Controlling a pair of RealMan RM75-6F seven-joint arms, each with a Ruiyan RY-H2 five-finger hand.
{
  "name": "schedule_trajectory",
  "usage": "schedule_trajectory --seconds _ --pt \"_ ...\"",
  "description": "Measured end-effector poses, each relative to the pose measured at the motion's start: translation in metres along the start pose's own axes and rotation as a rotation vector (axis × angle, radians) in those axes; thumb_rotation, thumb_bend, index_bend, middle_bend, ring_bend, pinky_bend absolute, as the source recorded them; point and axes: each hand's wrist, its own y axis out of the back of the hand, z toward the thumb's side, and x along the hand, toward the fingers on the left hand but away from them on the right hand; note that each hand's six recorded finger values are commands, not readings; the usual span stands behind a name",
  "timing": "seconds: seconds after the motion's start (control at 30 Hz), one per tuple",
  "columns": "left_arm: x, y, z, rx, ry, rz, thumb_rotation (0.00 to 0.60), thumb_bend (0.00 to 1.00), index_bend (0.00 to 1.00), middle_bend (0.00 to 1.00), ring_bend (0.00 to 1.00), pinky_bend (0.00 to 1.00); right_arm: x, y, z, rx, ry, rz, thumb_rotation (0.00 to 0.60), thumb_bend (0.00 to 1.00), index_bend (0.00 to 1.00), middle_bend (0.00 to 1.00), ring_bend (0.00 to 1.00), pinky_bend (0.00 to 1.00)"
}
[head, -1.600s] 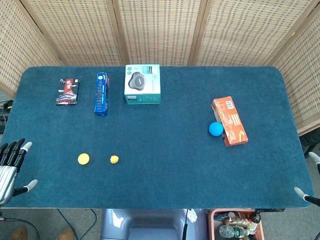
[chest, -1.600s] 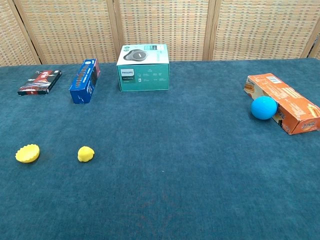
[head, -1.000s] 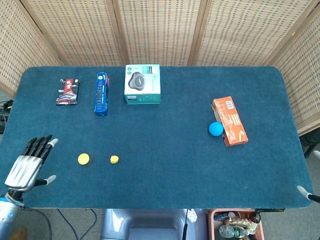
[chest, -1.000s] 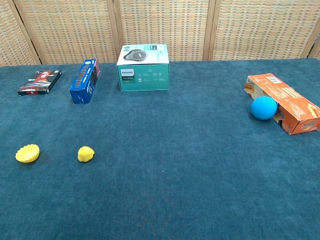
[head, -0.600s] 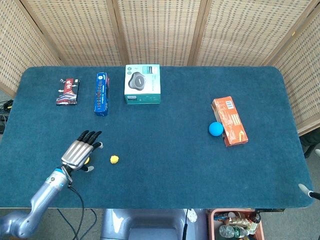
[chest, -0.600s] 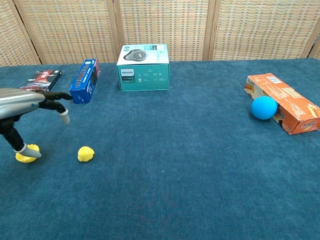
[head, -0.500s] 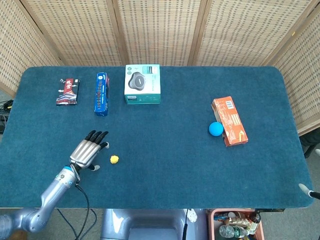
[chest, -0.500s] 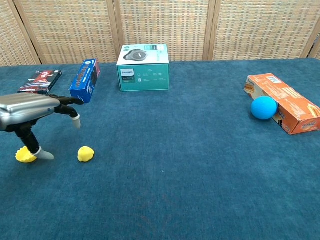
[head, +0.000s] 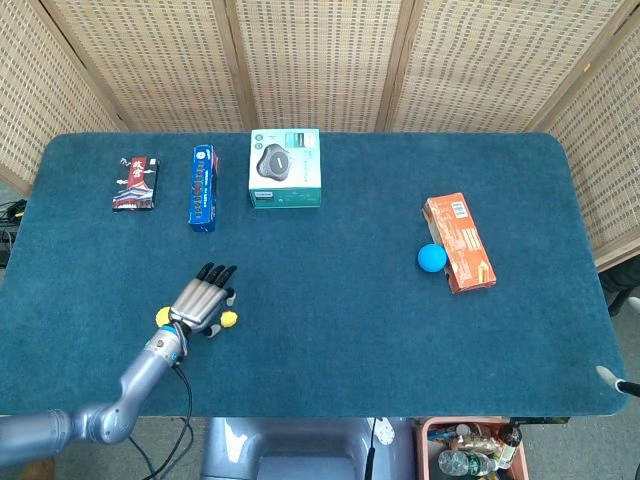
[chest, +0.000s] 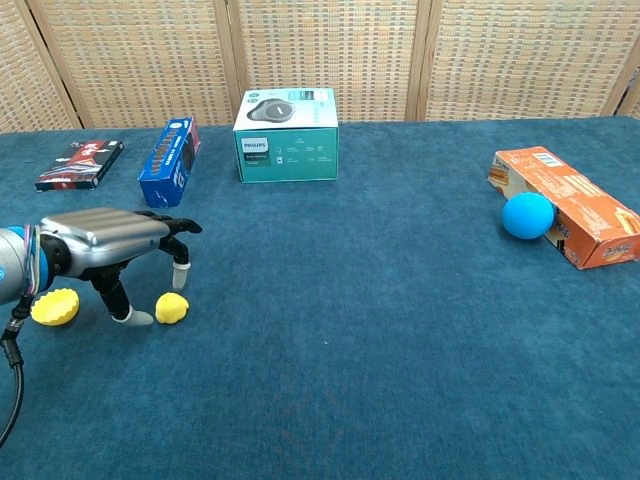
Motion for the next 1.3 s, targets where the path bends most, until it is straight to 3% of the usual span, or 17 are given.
schedule_trajectory --seconds 0.3,0.57,0.83,1.1,1.3 --pt "0.004 -0.002 0.005 0.000 -0.002 -0.003 0.600 0.27 0.52 0.00 0.00 0.00 -0.001 -0.001 0.000 -0.001 -0.002 0.003 0.600 0.00 0.00 0.00 0.00 0.00" --pt "0.006 -0.001 0.007 -0.012 -0.004 0.005 0.600 0.29 0.53 0.00 0.00 0.00 -0.001 -0.001 -0.001 -0.004 -0.002 0.005 0.600 0.00 0.00 0.00 0.00 0.00" --pt "0.002 0.014 -0.001 -0.066 0.012 0.039 0.600 0.29 0.53 0.00 0.00 0.00 -0.001 -0.001 0.000 -0.004 0.000 0.008 0.600 0.00 0.00 0.00 0.00 0.00" --pt "-0.024 0.034 -0.048 -0.128 0.089 0.084 0.600 0.29 0.53 0.00 0.00 0.00 0.001 -0.002 0.002 -0.007 0.008 0.011 0.600 0.00 0.00 0.00 0.00 0.00" --pt "-0.055 0.024 -0.091 -0.214 0.161 0.069 0.600 0.29 0.53 0.00 0.00 0.00 0.002 -0.004 0.006 -0.002 0.021 0.015 0.600 0.00 0.00 0.00 0.00 0.00"
